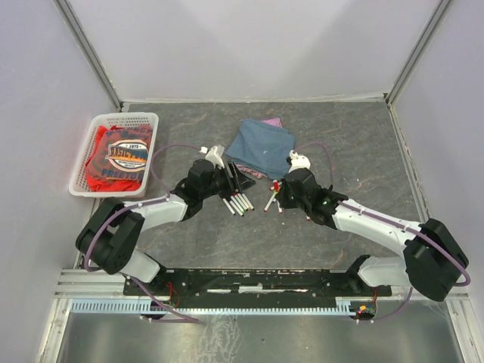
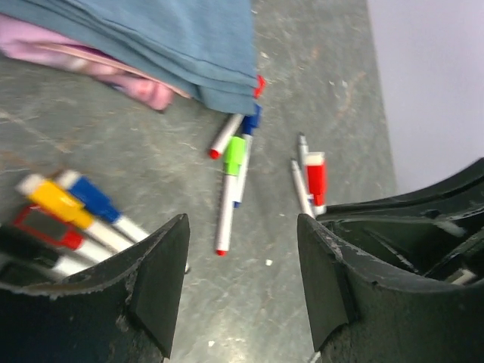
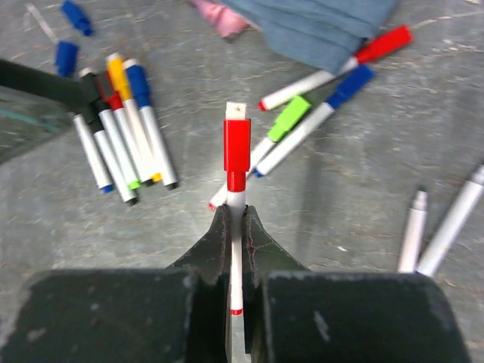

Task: Open the pen caps

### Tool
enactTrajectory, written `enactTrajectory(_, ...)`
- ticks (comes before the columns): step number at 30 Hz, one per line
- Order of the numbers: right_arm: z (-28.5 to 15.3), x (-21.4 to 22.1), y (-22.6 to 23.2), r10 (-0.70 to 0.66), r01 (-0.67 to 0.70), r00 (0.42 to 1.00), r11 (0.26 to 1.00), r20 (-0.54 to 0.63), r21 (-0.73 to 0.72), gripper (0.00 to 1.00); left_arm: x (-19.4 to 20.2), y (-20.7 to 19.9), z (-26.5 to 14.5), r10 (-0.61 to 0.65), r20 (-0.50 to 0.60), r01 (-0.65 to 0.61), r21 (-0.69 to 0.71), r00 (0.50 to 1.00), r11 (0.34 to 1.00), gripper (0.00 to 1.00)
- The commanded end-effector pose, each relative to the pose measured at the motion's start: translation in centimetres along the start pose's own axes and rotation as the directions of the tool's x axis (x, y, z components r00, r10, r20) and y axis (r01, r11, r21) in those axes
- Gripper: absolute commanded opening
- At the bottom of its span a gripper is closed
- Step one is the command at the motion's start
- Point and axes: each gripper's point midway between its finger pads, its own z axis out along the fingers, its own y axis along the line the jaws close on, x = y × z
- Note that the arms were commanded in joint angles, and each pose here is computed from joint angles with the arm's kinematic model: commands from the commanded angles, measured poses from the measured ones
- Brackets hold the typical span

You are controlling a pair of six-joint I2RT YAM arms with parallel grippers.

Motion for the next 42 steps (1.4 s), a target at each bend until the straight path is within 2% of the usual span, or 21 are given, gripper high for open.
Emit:
enactTrajectory(1, -0.3, -0.8, 4.0, -0.016, 0.022, 0.999, 0.982, 0.035, -0.188, 0.01, -0.5, -5.8, 0.4, -0.051, -0.036, 0.058, 0.241, 0.998, 0.969, 0.65)
enactTrajectory(12, -0.5, -0.7, 6.8, -0.015, 0.025, 0.999, 0.957, 0.036, -0.290, 0.01, 2.0, -7.3, 1.6, -0.114, -0.119, 0.146, 0.307, 0.986, 0.940, 0.65)
enactTrajectory(19, -0.5, -0.6, 7.2, -0.017, 0.028, 0.999, 0.953, 0.038, -0.302, 0.01, 2.0, -7.1, 1.9, -0.125, -0.103, 0.150, 0.295, 0.987, 0.944, 0.62)
enactTrajectory(22, -0.5, -0.6, 7.3, -0.019, 0.029, 0.999, 0.952, 0.035, -0.304, 0.01, 1.7, -7.0, 1.9, -0.132, -0.085, 0.151, 0.285, 0.988, 0.947, 0.56)
enactTrajectory(27, -0.5, -0.6, 7.4, -0.019, 0.030, 0.999, 0.952, 0.036, -0.305, 0.01, 1.6, -6.9, 1.9, -0.139, -0.079, 0.156, 0.285, 0.987, 0.946, 0.38)
enactTrajectory(31, -0.6, -0.7, 7.3, -0.022, 0.033, 0.999, 0.953, 0.038, -0.301, 0.01, 1.5, -6.9, 1.9, -0.142, -0.070, 0.156, 0.279, 0.987, 0.947, 0.29)
enactTrajectory(36, -0.8, -0.7, 7.1, -0.021, 0.033, 0.999, 0.954, 0.042, -0.297, 0.02, 1.5, -7.0, 1.8, -0.127, -0.070, 0.142, 0.287, 0.989, 0.947, 0.04)
enactTrajectory(40, -0.9, -0.6, 7.2, -0.012, 0.025, 0.999, 0.950, 0.044, -0.310, 0.26, 1.3, -7.4, 1.5, -0.110, -0.066, 0.125, 0.309, 0.992, 0.943, 0.03)
enactTrajectory(42, -0.9, -0.5, 7.4, -0.006, 0.019, 0.999, 0.947, 0.040, -0.322, 0.29, 1.2, -7.8, 1.3, -0.103, -0.065, 0.119, 0.326, 0.993, 0.938, 0.03)
